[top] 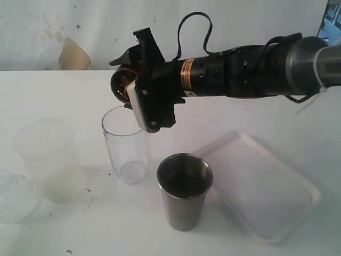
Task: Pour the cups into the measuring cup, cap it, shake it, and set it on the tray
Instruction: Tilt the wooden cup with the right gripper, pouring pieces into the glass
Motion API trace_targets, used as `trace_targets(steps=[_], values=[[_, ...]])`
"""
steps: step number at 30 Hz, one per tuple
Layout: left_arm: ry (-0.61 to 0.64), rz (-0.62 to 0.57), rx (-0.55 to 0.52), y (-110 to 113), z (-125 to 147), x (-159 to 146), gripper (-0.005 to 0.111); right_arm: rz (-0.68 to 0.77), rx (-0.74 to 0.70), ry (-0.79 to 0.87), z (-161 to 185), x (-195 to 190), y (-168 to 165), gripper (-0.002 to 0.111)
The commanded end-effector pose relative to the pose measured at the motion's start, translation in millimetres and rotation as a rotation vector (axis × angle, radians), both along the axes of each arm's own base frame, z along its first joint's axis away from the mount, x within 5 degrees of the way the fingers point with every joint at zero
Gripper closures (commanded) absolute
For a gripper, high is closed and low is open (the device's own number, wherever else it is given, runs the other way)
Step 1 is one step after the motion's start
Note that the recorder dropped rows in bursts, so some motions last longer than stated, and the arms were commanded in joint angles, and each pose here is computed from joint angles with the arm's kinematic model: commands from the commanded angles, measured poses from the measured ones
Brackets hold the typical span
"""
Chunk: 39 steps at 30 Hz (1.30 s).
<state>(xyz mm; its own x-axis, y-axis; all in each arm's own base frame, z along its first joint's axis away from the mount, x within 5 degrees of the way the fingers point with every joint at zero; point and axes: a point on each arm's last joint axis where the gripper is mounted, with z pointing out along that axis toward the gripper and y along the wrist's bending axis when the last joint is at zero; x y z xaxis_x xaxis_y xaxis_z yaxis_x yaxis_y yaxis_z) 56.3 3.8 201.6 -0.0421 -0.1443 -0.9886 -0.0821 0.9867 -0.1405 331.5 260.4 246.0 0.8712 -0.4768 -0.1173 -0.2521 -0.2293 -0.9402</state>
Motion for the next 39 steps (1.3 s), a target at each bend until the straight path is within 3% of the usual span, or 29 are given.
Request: trace_targets(steps=[1, 39], values=[[-0.010, 0.005, 0.000, 0.3, -0.3, -0.1, 0.107, 0.017, -0.003, -0.067, 9.7, -0.2, -0.3, 0.108], [-0.014, 0.005, 0.000, 0.3, 0.0, -0.1, 0.107, 0.095, -0.145, -0.311, 8.3, -2.2, 3.4, 0.108]])
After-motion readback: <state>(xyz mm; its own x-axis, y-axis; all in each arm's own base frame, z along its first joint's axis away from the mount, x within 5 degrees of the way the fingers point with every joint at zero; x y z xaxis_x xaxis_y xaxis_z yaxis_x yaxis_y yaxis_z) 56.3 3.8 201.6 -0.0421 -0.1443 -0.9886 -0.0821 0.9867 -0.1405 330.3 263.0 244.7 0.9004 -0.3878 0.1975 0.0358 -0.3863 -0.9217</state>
